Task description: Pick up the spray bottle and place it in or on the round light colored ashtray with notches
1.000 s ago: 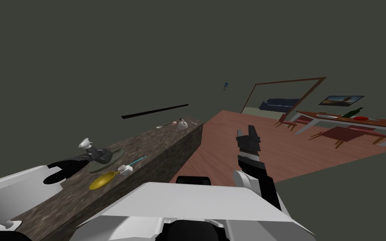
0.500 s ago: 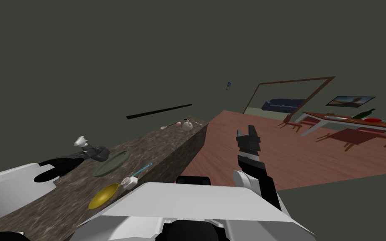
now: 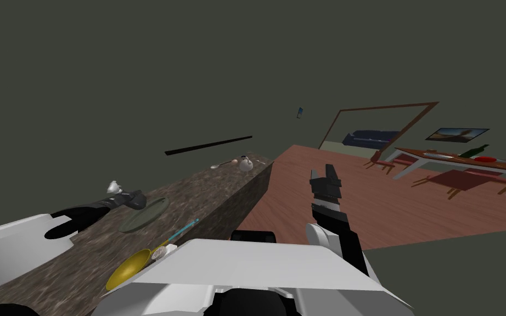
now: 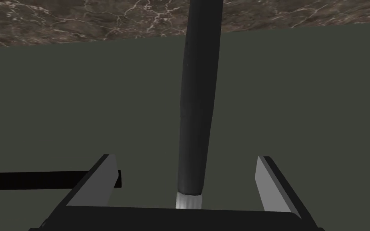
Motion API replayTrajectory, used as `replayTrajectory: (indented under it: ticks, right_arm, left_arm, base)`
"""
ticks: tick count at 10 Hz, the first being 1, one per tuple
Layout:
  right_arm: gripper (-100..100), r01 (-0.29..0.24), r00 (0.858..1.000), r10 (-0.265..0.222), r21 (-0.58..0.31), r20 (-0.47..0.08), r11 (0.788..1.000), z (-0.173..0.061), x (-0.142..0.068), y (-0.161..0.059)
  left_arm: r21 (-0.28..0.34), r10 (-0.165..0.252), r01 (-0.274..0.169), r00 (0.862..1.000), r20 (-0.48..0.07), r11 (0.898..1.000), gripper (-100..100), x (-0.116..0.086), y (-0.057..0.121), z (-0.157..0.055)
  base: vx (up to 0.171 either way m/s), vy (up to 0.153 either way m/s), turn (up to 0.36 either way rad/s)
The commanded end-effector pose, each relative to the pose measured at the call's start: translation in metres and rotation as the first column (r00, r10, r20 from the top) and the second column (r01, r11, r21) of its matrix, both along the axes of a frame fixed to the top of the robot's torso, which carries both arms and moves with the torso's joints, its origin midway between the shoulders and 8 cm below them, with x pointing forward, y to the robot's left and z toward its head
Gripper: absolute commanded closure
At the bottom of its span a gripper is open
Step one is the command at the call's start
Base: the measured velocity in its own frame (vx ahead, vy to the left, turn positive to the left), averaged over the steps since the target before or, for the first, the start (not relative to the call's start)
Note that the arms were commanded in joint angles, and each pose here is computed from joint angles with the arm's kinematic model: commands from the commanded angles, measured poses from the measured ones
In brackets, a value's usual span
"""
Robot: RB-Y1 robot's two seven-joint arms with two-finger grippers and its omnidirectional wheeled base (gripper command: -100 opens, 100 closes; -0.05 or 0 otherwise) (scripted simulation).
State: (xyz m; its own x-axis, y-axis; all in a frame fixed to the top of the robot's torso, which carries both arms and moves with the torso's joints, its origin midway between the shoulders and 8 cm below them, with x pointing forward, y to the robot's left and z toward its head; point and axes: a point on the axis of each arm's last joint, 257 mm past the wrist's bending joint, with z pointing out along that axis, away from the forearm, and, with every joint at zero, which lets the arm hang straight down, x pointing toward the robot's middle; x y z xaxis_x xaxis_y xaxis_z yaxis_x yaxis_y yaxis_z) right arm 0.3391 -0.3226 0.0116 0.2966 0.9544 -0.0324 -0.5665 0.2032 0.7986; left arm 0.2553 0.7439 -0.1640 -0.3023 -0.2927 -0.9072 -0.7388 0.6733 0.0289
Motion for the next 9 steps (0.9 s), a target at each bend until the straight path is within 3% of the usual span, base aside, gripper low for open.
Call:
replayTrajectory:
  ticks: [1,2,6,9]
  right_arm:
    - [0,0.000,1.000,0.000,0.000,0.000,1.000,0.000,0.000,0.000]
    - [0,0.000,1.000,0.000,0.000,0.000,1.000,0.000,0.000,0.000]
    - [0,0.000,1.000,0.000,0.000,0.000,1.000,0.000,0.000,0.000]
    - [0,0.000,1.000,0.000,0.000,0.000,1.000,0.000,0.000,0.000]
  left_arm:
    - [0.000,0.000,0.000,1.000,0.000,1.000,0,0.000,0.000,0.000]
    - [0.010,-0.018,0.018,1.000,0.005,1.000,-100,0.016,-0.009,0.018]
    - [0.016,-0.039,0.039,0.999,0.007,0.999,-100,0.032,-0.020,0.034]
    - [0.018,-0.076,0.076,0.997,0.005,0.997,-100,0.056,-0.043,0.052]
  base:
    - [0.000,0.000,0.000]
    - [0.005,0.024,0.153]
    - [0.006,0.019,0.066]
    - [0.009,-0.011,0.053]
